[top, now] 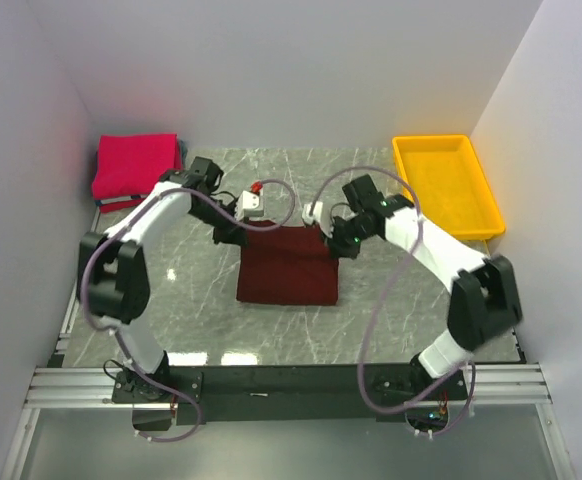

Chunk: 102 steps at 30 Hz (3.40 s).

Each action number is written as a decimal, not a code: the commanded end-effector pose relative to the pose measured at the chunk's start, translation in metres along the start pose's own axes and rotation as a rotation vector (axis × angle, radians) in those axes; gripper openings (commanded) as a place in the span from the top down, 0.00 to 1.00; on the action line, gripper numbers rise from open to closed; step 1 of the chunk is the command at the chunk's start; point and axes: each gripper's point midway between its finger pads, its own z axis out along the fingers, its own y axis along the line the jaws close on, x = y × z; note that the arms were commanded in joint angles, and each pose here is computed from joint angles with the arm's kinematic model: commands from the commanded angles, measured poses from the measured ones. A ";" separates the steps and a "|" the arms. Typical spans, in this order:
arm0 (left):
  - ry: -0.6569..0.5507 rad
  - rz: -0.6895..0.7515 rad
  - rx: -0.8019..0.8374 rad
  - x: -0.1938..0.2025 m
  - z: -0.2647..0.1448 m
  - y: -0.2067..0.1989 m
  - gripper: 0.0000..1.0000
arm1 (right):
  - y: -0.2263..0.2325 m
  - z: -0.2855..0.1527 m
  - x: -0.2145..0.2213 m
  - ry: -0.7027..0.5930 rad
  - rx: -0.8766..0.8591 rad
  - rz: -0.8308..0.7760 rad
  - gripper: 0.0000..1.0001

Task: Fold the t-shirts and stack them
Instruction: Fold the tshirt

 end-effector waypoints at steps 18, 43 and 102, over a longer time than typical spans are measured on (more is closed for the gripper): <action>0.160 -0.367 -0.056 0.079 0.070 0.018 0.99 | -0.023 0.083 0.039 0.161 -0.136 0.282 1.00; -0.056 -0.018 -0.006 -0.021 0.076 -0.048 0.51 | 0.000 0.040 -0.058 -0.162 -0.338 0.790 0.74; -0.049 0.302 -0.302 -0.060 0.081 0.019 0.99 | 0.010 0.150 -0.036 -0.019 -0.570 1.079 0.86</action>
